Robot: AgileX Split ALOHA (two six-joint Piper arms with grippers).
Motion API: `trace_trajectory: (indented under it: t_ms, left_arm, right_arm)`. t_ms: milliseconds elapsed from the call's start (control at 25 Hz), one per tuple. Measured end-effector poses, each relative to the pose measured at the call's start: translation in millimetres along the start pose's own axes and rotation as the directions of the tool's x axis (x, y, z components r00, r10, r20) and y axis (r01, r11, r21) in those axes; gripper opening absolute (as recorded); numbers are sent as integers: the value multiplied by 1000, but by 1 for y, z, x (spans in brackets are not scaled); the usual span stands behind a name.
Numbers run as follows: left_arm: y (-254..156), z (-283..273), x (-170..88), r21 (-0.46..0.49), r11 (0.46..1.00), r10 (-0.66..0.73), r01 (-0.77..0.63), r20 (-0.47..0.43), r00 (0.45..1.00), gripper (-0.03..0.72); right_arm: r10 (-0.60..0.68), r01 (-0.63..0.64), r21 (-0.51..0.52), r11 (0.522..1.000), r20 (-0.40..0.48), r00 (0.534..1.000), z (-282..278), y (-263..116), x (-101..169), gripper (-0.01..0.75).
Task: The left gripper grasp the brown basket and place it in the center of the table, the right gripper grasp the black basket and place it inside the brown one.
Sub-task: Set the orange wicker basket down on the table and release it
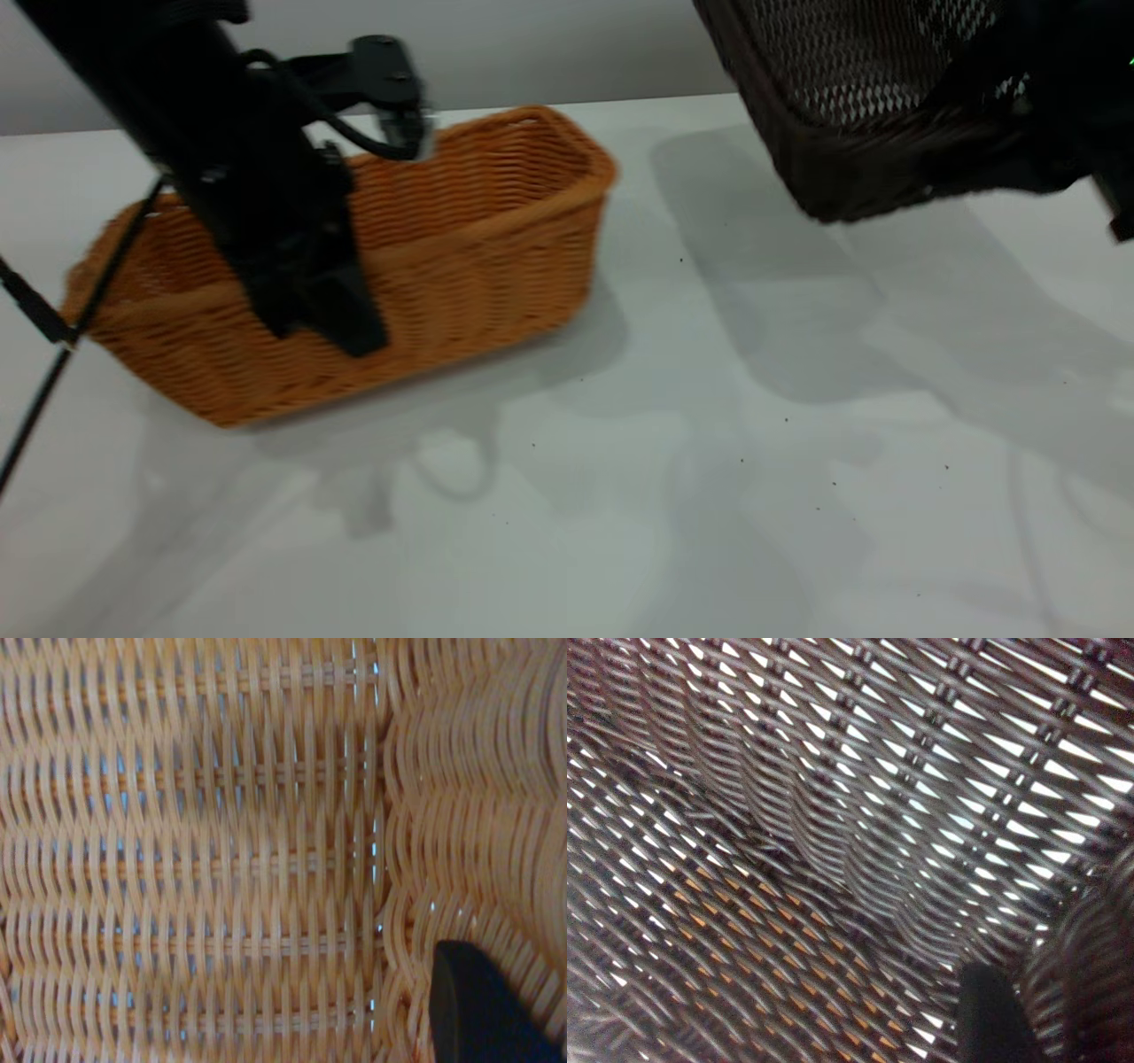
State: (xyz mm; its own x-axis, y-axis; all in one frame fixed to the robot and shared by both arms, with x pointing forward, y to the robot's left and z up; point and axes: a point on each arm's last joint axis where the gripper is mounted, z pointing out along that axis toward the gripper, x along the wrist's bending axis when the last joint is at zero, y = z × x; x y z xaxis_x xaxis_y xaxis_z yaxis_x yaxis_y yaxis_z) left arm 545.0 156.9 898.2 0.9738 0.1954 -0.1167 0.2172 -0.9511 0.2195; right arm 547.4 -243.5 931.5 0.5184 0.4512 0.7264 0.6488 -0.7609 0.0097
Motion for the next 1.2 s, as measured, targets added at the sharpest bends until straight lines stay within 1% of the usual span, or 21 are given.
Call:
trace_trajectory:
  t_ms: [80, 200, 280, 360, 440, 520, 600, 760, 840, 960, 1200]
  left_arm:
    - [11, 4, -9, 4, 999, 45, -45, 8, 999, 99]
    - [26, 10, -23, 37, 991, 131, -131, 16, 991, 99]
    - [36, 13, -32, 38, 985, 169, -170, 17, 985, 99]
    - [46, 16, -41, 36, 977, 208, -209, 17, 978, 99]
    - [52, 19, -48, 41, 971, 235, -235, 19, 972, 99]
    - [55, 20, -52, 54, 968, 246, -246, 18, 969, 99]
    - [55, 20, -52, 64, 971, 231, -231, 10, 973, 99]
    - [52, 23, -53, 69, 981, 184, -184, 2, 983, 99]
    - [49, 27, -54, 69, 980, 189, -189, -5, 982, 99]
    - [45, 33, -59, 75, 978, 198, -196, -13, 980, 99]
    - [44, 35, -62, 83, 971, 225, -224, 2, 974, 99]
  right_arm:
    - [-13, 14, 22, 1000, -30, 999, -9, 4, 1, 279]
    - [-54, 55, 25, 998, -45, 998, -19, 11, 0, 264]
    - [-103, 105, 32, 994, -54, 993, -25, 16, 4, 264]
    - [-163, 168, 63, 984, -75, 984, -29, 18, 12, 264]
    - [-249, 258, 114, 960, -87, 965, -32, 18, 21, 264]
    - [-307, 320, 166, 933, -98, 947, -35, 17, 29, 262]
    - [-367, 381, 190, 905, -103, 924, -39, 19, 38, 260]
    - [-450, 461, 222, 859, -104, 887, -47, 23, 53, 261]
    - [-472, 483, 217, 848, -104, 875, -50, 26, 60, 261]
    - [-482, 495, 202, 845, -111, 869, -53, 28, 66, 261]
    - [-495, 505, 203, 839, -101, 863, -53, 29, 65, 260]
